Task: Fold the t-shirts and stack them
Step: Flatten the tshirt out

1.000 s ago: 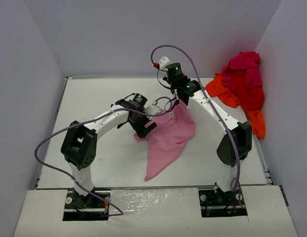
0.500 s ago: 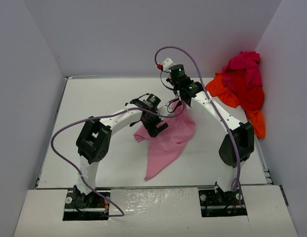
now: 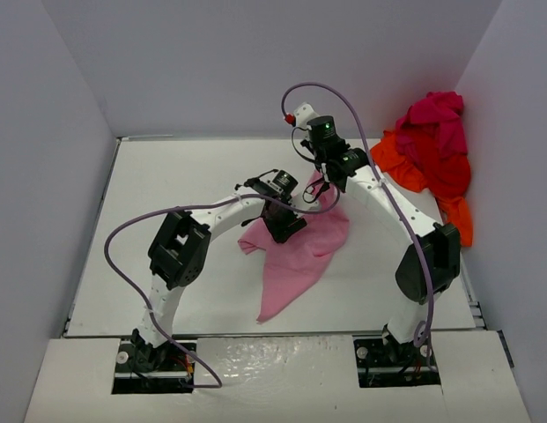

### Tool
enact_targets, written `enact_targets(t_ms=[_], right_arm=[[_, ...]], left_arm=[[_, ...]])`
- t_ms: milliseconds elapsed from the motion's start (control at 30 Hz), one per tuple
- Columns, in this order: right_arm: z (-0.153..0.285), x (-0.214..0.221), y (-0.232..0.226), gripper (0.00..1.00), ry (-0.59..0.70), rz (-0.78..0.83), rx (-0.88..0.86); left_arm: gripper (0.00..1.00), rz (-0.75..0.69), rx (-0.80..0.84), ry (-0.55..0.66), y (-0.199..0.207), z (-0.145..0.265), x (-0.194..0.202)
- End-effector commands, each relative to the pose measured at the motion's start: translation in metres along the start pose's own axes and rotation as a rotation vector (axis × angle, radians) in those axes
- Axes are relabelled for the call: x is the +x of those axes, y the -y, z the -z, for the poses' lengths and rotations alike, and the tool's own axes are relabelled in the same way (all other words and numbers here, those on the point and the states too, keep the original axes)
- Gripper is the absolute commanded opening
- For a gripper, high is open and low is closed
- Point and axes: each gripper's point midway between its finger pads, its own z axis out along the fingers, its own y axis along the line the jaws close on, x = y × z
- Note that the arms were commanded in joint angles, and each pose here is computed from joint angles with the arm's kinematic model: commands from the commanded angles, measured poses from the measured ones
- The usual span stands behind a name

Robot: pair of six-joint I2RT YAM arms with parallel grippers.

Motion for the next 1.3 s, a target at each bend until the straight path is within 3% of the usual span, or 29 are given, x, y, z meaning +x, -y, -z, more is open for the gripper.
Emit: enact_targets(t_ms=[0,67,100,200,467,667,833,967,1100,1267], right_arm=[[0.028,-0.028,0.036,0.0,0.12,-0.084,0.062],[0.033,-0.028,0.042,0.0,0.128,-0.089,0.074],[0.035,-0.028,0.045,0.0,0.129,-0.093,0.08],[0.046,-0.035,0.058,0.0,0.16,-0.124,0.102],[0.07,-0.061,0.072,0.0,0.255,-0.176,0.07],[0.083,-0.091,0.008,0.0,0.327,-0.092,-0.18],[0.107,-0.104,-0.081,0.0,0.344,0.094,-0.409],[0.137,-0.115,-0.14,0.0,0.374,0.209,-0.538],[0.165,-0.126,-0.154,0.0,0.418,0.217,-0.598],[0.184,-0.102,-0.151,0.0,0.399,0.246,-0.66]], left_arm=[[0.32,0.001,-0.049,0.075,-0.01,0.017,-0.027],[0.01,0.018,-0.13,0.088,-0.024,0.024,-0.032],[0.0,0.015,-0.178,0.081,-0.033,0.03,-0.031],[0.0,0.019,-0.278,0.114,-0.054,0.064,-0.034],[0.0,0.087,-0.649,0.321,-0.107,0.247,-0.033],[0.0,0.228,-0.911,0.455,-0.132,0.386,0.018],[0.0,0.36,-1.106,0.461,-0.138,0.455,0.086],[0.0,0.413,-1.231,0.461,-0.129,0.496,0.115],[0.0,0.409,-1.274,0.472,-0.12,0.528,0.122],[0.0,0.374,-1.212,0.5,-0.112,0.528,0.112]])
